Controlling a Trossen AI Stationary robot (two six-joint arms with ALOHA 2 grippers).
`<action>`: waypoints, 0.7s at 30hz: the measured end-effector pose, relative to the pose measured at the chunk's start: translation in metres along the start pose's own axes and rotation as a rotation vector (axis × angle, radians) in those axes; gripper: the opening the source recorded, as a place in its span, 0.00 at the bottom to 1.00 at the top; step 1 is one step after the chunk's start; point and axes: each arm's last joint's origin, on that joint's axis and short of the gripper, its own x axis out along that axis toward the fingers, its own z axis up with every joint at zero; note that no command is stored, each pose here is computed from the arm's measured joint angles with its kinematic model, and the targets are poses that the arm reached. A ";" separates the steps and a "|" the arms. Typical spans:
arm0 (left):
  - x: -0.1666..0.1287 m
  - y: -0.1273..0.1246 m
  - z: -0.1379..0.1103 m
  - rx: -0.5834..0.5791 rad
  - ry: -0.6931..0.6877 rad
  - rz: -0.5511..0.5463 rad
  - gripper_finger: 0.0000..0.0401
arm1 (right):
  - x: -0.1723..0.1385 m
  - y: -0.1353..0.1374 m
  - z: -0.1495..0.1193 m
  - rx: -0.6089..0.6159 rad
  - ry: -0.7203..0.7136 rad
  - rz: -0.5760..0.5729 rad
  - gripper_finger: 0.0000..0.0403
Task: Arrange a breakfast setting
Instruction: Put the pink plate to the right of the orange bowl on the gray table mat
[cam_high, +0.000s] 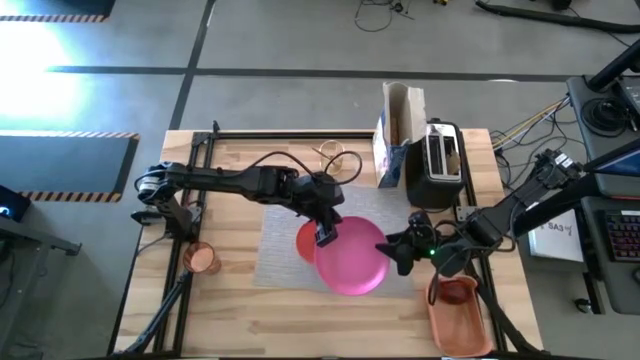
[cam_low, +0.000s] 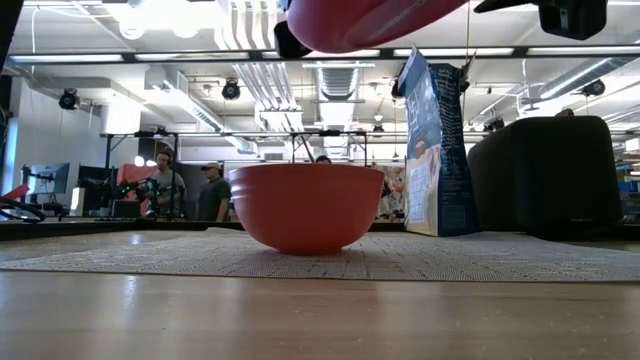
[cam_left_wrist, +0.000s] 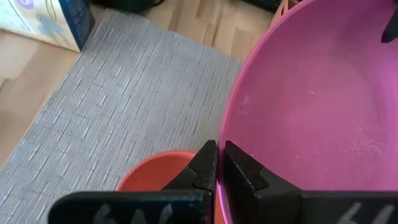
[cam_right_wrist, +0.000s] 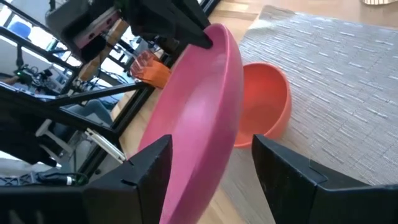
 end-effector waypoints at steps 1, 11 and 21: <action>0.000 0.000 0.001 0.005 -0.007 -0.003 0.00 | 0.000 0.000 0.000 -0.002 -0.001 -0.002 0.52; 0.000 -0.001 0.004 0.022 -0.038 -0.012 0.00 | 0.002 -0.001 0.002 0.002 -0.004 -0.007 0.34; -0.001 -0.002 0.004 0.023 -0.038 -0.015 0.00 | 0.003 -0.004 0.001 0.011 0.001 -0.030 0.16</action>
